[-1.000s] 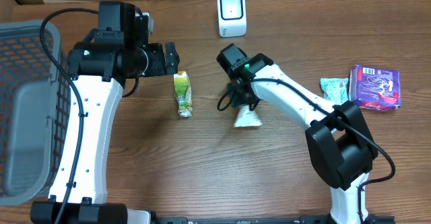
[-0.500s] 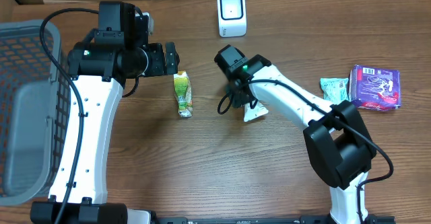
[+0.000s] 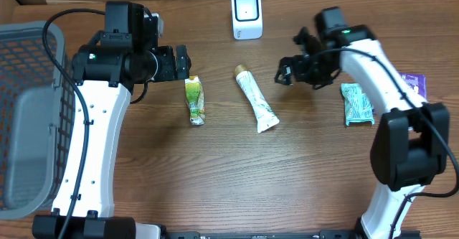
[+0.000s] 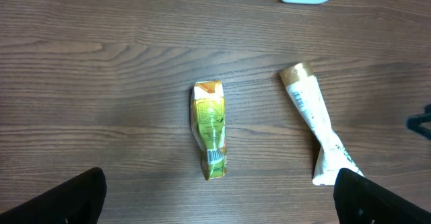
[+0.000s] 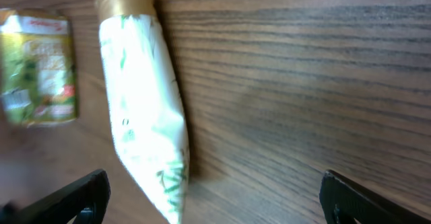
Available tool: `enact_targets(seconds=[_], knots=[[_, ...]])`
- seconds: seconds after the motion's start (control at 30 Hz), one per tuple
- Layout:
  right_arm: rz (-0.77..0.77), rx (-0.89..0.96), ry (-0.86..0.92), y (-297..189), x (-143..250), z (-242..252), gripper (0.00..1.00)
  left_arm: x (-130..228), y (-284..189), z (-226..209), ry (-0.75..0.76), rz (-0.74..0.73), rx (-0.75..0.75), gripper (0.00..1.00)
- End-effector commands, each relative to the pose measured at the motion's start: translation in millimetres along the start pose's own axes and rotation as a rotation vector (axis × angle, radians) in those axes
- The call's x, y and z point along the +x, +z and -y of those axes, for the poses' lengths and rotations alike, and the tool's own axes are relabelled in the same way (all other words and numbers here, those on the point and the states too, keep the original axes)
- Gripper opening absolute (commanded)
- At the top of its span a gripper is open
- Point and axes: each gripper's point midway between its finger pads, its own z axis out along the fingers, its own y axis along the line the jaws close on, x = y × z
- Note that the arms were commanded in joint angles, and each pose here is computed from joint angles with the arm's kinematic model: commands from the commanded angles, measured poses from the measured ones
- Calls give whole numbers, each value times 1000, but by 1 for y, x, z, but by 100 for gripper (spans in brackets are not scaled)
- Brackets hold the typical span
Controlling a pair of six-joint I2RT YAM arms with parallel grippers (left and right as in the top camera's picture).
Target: Scan the item barcode
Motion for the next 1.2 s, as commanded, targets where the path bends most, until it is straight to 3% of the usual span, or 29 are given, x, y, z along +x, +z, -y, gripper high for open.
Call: enact_targets(seconds=[0.0,0.77,1.03,1.1,1.17], knots=[[-7,-202,-139,2,3,-28,100,-2,2,0,6,2,-3,99],[-253,-158,-279,96,51,-46,99,-2,2,0,6,3,-3,100],[-272,-208,-260,116,55,-43,88,-2,2,0,6,2,-3,100],[-275,-208,-259,119,56,-42,80,-2,2,0,6,2,-3,100],[-272,-208,-260,120,55,-41,66,-2,2,0,6,2,-3,100]])
